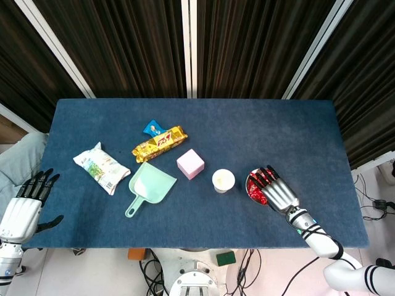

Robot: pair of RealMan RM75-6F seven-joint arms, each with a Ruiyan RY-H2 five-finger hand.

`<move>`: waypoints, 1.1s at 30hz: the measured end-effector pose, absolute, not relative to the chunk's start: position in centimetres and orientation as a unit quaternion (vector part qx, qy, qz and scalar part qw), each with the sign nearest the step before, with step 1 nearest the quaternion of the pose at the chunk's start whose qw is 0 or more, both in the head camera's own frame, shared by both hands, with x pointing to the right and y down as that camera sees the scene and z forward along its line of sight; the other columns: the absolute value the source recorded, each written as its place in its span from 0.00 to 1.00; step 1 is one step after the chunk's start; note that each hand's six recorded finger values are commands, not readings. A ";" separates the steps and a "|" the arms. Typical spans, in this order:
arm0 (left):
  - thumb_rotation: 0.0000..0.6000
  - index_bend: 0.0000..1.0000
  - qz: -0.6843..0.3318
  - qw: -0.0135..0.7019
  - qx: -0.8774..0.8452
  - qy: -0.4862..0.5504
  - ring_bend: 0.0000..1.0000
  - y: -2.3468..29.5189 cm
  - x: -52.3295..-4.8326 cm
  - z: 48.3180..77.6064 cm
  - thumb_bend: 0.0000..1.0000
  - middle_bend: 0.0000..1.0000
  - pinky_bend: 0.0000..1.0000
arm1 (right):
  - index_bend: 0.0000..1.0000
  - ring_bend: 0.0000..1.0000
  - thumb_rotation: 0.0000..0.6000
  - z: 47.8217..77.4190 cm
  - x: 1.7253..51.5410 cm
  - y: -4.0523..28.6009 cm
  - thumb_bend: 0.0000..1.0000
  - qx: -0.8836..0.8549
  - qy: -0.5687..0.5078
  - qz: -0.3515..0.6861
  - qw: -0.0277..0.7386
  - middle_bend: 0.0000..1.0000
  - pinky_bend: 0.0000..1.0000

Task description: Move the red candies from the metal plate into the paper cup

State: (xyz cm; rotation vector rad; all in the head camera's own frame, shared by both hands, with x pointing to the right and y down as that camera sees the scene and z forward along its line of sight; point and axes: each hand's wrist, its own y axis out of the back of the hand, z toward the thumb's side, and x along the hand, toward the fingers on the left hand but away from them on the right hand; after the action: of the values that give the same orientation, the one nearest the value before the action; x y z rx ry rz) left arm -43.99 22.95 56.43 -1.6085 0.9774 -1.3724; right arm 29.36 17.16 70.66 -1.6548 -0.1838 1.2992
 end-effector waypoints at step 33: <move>1.00 0.09 -0.546 0.391 -0.635 0.382 0.00 22.9 -44.0 56.6 0.10 0.03 0.15 | 0.31 0.00 1.00 72.1 28.9 17.6 0.35 -0.675 -0.056 0.540 0.500 0.19 0.00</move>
State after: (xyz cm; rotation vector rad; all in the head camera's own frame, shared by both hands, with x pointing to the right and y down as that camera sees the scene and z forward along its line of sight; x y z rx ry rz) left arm -44.00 22.95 56.60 -1.6137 0.9710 -1.3868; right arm 28.88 17.60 72.08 -1.6318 -0.1347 1.3049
